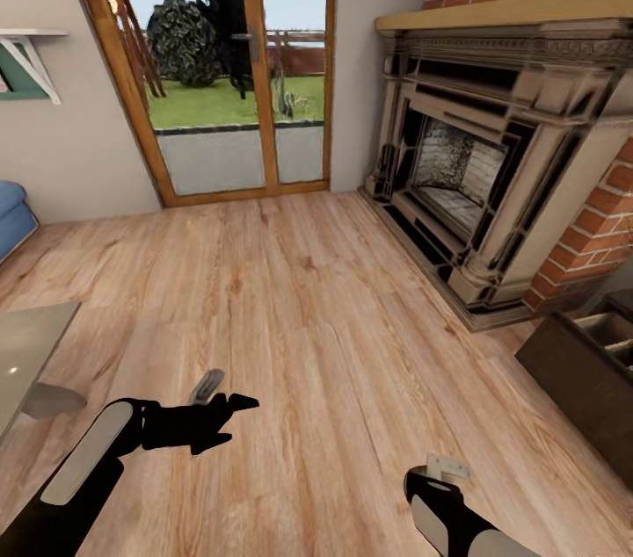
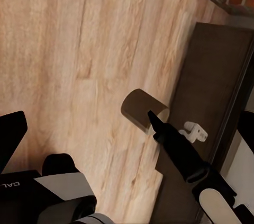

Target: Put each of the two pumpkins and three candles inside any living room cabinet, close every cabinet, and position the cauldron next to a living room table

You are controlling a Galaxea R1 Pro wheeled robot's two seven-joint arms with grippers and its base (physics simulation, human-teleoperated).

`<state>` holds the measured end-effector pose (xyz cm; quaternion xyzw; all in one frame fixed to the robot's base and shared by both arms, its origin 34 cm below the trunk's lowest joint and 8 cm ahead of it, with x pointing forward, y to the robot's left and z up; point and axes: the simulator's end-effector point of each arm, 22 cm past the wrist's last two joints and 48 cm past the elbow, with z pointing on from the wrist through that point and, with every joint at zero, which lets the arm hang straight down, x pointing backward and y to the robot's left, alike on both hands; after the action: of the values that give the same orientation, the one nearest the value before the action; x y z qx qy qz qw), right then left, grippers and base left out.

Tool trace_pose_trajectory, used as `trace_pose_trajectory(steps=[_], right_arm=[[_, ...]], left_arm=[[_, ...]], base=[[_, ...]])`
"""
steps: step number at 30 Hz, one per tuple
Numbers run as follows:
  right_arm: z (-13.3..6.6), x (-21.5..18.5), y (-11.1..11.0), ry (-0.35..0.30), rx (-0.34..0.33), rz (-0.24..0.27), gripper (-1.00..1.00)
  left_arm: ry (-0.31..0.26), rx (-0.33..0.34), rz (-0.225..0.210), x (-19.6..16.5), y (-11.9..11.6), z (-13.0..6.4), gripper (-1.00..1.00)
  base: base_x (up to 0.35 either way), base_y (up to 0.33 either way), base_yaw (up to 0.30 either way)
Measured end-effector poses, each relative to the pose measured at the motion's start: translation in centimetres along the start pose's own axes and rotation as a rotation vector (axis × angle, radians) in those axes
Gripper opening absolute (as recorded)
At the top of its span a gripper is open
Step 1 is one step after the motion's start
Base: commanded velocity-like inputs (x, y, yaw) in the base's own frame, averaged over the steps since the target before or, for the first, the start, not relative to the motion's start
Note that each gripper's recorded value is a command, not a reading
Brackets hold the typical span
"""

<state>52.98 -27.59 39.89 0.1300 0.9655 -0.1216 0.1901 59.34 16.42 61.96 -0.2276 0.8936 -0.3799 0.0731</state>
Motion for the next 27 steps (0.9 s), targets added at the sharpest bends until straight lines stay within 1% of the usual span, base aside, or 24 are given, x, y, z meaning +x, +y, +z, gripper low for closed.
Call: trace_pose_trajectory(steps=[6, 27], right_arm=[[0.00, -0.01, 0.02, 0.000, 0.000, 0.000, -1.00], [0.02, 0.03, -0.03, 0.001, 0.001, 0.001, -1.00]], left_arm=[[-0.001, 0.000, 0.000, -0.04, 0.01, -0.01, 1.00], [-0.001, -0.001, -0.001, -0.06, 0.07, -0.02, 1.00]], base=[[0.080, 0.000, -0.279], [0.002, 0.000, -0.279]])
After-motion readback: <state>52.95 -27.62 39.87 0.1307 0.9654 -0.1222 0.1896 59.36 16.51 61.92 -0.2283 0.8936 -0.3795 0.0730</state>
